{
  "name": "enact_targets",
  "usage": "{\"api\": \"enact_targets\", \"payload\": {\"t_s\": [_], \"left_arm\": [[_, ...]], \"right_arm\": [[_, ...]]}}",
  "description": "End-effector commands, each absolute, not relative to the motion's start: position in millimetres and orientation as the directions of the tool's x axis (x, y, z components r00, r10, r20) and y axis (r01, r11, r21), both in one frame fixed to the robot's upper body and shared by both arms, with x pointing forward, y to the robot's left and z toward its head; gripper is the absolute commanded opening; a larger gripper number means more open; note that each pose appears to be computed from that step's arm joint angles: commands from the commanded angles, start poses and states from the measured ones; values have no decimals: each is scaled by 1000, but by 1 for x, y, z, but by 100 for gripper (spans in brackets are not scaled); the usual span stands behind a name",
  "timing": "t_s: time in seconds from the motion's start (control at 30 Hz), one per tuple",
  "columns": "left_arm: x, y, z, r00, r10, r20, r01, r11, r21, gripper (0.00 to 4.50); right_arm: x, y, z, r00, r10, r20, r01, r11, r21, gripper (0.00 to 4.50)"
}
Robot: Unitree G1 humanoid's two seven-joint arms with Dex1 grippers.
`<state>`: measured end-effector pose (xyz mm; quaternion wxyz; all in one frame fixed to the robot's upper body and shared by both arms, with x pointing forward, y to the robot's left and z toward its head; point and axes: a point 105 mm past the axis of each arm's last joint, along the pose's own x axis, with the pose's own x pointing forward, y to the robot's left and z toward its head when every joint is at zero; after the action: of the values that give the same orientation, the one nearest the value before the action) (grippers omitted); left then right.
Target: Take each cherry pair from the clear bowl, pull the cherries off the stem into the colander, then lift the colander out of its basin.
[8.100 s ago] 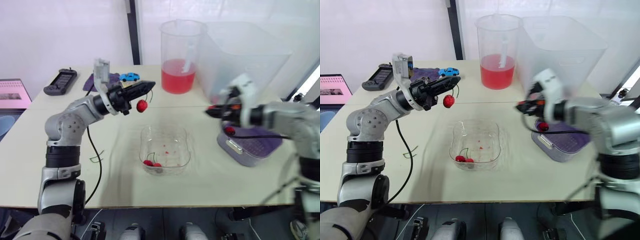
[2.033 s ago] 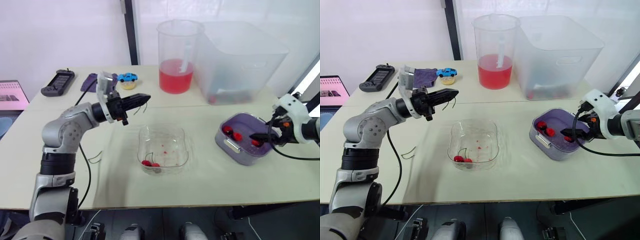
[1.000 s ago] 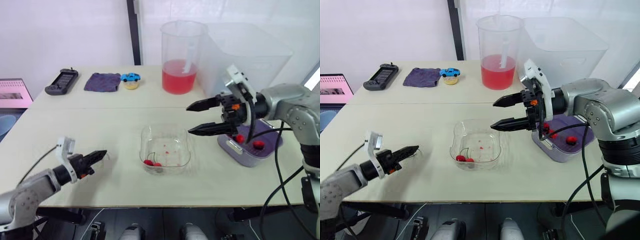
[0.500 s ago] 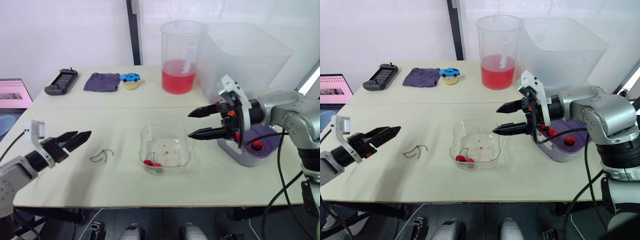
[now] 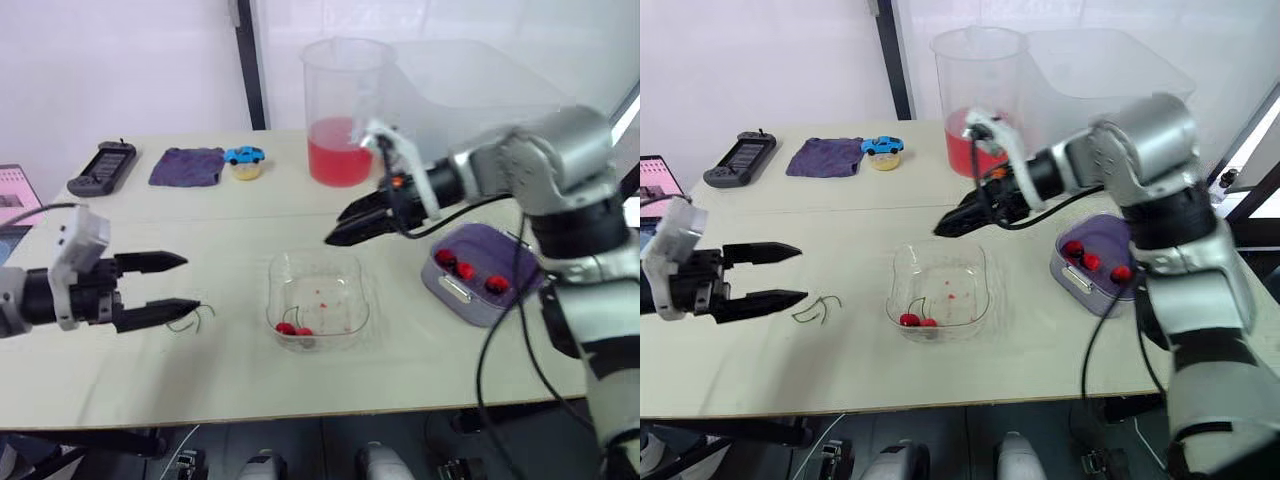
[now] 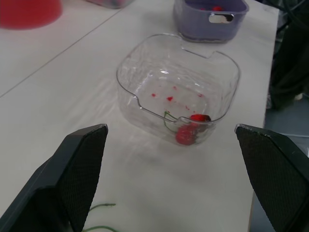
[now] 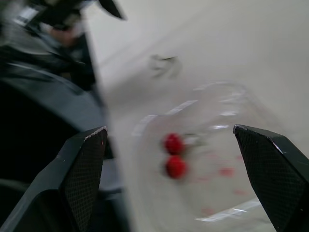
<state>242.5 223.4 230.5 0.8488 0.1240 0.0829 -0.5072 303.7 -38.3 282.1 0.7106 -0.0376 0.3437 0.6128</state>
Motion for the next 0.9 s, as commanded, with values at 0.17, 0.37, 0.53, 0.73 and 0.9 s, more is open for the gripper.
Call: {"api": "enact_targets", "payload": {"t_s": [0.17, 0.37, 0.53, 0.73, 0.9], "left_arm": [[240, 213, 227, 486, -841, -239, 873, 456, 172, 445], [233, 208, 218, 513, -833, -207, 858, 488, 162, 445], [236, 205, 225, 526, -839, -138, 849, 509, 140, 445], [250, 207, 227, 565, -816, -118, 823, 550, 142, 450], [252, 207, 230, 562, -819, -118, 825, 545, 152, 450]], "right_arm": [[312, -18, 222, -31, 743, -669, -825, 359, 437, 450], [325, -10, 179, 46, 660, -750, -818, 456, 352, 450], [319, -8, 159, 32, 622, -782, -837, 445, 320, 450], [308, -6, 146, -15, 589, -808, -876, 382, 295, 317], [308, -8, 139, -11, 561, -828, -896, 361, 257, 317]]}}
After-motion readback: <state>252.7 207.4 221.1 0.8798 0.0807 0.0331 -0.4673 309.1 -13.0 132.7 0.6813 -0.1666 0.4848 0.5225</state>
